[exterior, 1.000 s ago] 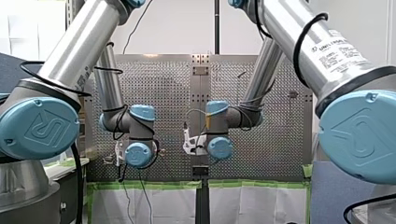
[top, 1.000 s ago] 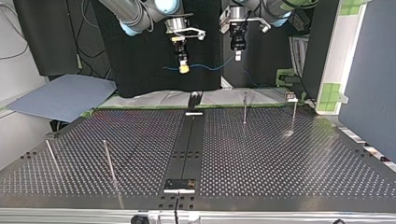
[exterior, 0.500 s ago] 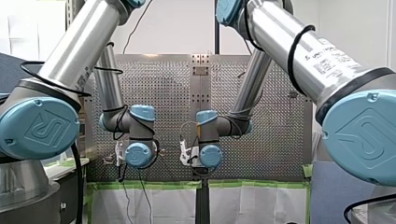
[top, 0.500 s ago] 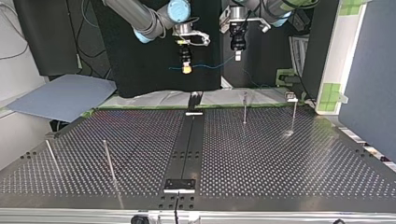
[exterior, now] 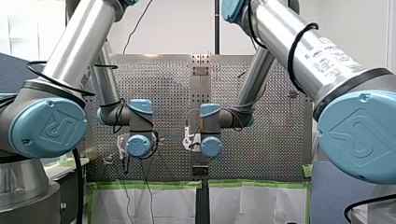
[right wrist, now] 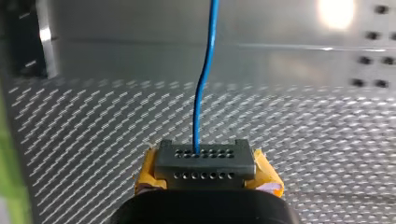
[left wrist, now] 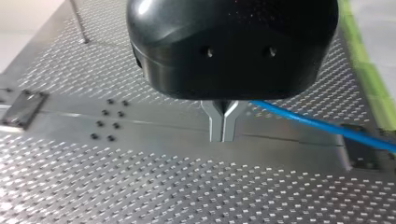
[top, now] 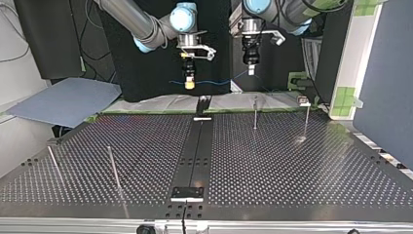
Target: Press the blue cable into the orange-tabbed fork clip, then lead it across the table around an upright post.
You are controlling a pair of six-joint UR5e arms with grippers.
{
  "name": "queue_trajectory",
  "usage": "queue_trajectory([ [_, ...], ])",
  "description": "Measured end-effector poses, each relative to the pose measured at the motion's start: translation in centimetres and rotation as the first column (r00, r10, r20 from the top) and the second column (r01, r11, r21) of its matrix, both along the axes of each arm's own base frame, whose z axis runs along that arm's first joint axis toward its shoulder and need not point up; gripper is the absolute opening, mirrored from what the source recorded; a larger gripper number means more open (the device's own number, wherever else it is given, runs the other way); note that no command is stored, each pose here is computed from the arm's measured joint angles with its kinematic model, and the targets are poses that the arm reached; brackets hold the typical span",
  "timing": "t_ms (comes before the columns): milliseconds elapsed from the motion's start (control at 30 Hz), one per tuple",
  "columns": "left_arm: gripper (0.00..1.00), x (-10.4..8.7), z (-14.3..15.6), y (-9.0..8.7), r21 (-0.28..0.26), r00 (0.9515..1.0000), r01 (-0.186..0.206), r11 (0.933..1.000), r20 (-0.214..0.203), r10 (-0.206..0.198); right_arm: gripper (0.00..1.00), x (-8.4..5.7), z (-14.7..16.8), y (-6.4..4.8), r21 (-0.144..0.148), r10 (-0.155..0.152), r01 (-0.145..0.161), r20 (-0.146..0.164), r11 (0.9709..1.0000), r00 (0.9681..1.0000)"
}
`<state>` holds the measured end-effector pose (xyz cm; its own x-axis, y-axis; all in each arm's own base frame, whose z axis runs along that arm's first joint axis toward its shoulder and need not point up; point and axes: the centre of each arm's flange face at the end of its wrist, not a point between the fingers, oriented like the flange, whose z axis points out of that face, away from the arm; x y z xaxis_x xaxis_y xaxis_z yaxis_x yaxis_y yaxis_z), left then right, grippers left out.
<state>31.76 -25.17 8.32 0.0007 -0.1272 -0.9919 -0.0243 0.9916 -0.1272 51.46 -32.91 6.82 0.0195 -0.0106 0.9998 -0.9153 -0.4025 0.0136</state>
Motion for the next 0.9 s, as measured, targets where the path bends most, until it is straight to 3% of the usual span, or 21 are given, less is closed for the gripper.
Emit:
queue_trajectory([
  [167,0.00,1.6,1.9,0.9,-0.056,0.9992,-0.003,0.9984,0.039,0.006,0.00,1.0,3.5,-1.2,-0.034,0.034,-0.032,0.056,0.9989,0.9979],
  [300,0.00,2.6,3.0,2.2,-0.058,0.9969,-0.046,0.9973,0.062,0.049,0.00,1.4,5.7,-1.5,-0.057,0.067,-0.061,0.091,0.9965,0.9936],
  [533,0.00,2.6,2.7,3.8,-0.052,0.9951,-0.077,0.9956,0.058,0.080,0.00,2.1,4.5,-1.0,-0.044,0.129,-0.126,0.093,0.9911,0.9873],
  [700,0.00,1.9,1.0,5.3,-0.067,0.9961,-0.080,0.9946,0.032,0.082,0.00,2.9,2.4,-0.6,-0.034,0.177,-0.174,0.109,0.9842,0.9782],
  [900,0.00,1.6,-1.0,6.9,-0.073,0.9966,-0.082,0.9940,0.005,0.082,0.00,4.4,1.0,-0.8,-0.053,0.219,-0.214,0.132,0.9755,0.9668],
])
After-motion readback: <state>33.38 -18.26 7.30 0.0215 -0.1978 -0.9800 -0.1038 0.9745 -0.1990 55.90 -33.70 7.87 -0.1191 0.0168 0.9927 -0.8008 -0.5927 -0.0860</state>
